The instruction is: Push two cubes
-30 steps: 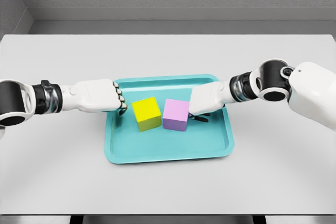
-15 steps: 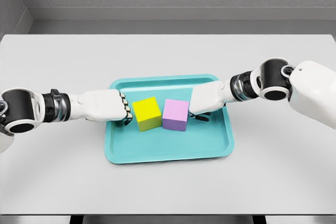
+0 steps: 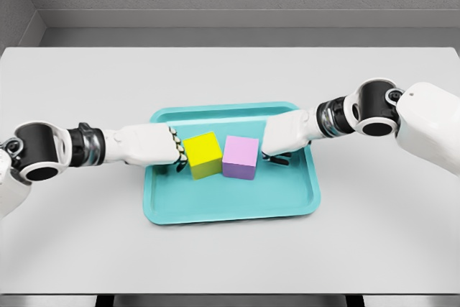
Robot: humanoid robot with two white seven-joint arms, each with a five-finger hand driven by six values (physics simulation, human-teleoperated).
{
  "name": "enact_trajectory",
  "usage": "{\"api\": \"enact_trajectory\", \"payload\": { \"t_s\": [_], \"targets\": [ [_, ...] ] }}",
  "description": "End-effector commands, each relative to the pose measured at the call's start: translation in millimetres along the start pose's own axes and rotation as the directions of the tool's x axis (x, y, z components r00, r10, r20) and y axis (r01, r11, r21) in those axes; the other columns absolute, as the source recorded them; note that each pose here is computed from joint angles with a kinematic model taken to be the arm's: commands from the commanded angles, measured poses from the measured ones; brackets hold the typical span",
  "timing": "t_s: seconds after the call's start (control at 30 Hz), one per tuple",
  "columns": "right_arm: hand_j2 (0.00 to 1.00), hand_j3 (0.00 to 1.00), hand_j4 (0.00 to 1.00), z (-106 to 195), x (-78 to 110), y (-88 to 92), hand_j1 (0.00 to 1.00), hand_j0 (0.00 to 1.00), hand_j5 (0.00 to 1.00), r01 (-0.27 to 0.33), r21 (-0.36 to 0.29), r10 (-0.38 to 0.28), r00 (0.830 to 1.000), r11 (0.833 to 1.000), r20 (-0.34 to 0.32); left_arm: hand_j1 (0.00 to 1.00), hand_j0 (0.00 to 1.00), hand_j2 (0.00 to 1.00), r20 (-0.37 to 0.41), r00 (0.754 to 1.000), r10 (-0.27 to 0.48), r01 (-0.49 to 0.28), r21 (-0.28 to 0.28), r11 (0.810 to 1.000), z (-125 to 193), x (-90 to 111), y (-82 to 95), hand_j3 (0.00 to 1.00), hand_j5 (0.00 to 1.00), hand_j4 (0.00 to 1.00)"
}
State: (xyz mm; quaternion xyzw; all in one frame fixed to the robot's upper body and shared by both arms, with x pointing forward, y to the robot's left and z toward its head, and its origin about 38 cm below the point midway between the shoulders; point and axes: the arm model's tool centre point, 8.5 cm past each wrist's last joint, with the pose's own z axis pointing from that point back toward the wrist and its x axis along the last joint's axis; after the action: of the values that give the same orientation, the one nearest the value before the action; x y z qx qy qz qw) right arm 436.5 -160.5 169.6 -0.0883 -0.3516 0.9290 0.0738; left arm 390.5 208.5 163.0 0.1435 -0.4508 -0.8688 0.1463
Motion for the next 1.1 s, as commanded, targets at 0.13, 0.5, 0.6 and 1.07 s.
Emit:
{"api": "enact_trajectory", "payload": {
  "t_s": [0.13, 0.5, 0.6, 1.07],
  "targets": [
    [0.16, 0.16, 0.16, -1.3, 0.0, 0.6, 0.16, 0.16, 0.16, 0.004, 0.002, -0.004, 1.0, 1.0, 0.001, 0.5, 0.5, 0.5, -0.002, 1.0, 0.005, -0.005, -0.002, 1.0, -0.7, -1.0, -1.4, 0.5, 0.5, 0.5],
    [0.16, 0.16, 0.16, -7.4, -0.6, -3.7, 0.16, 0.16, 0.16, -0.012, 0.012, 0.012, 1.0, 1.0, 0.003, 0.5, 0.5, 0.5, 0.007, 1.0, 0.005, -0.005, 0.014, 1.0, -12.0, 2.2, 3.4, 0.5, 0.5, 0.5],
    [0.16, 0.16, 0.16, -6.7, -1.3, -4.4, 0.16, 0.16, 0.16, -0.014, 0.012, 0.014, 1.0, 1.0, 0.001, 0.5, 0.5, 0.5, 0.01, 1.0, 0.004, -0.004, 0.023, 1.0, -14.2, 3.1, 6.1, 0.5, 0.5, 0.5],
    [0.16, 0.16, 0.16, -10.0, 0.1, -9.0, 0.16, 0.16, 0.16, -0.02, 0.005, 0.02, 1.0, 1.0, 0.007, 0.5, 0.5, 0.5, 0.0, 0.999, -0.043, 0.043, -0.012, 0.999, -16.4, 1.4, 7.1, 0.5, 0.5, 0.5]
  ]
}}
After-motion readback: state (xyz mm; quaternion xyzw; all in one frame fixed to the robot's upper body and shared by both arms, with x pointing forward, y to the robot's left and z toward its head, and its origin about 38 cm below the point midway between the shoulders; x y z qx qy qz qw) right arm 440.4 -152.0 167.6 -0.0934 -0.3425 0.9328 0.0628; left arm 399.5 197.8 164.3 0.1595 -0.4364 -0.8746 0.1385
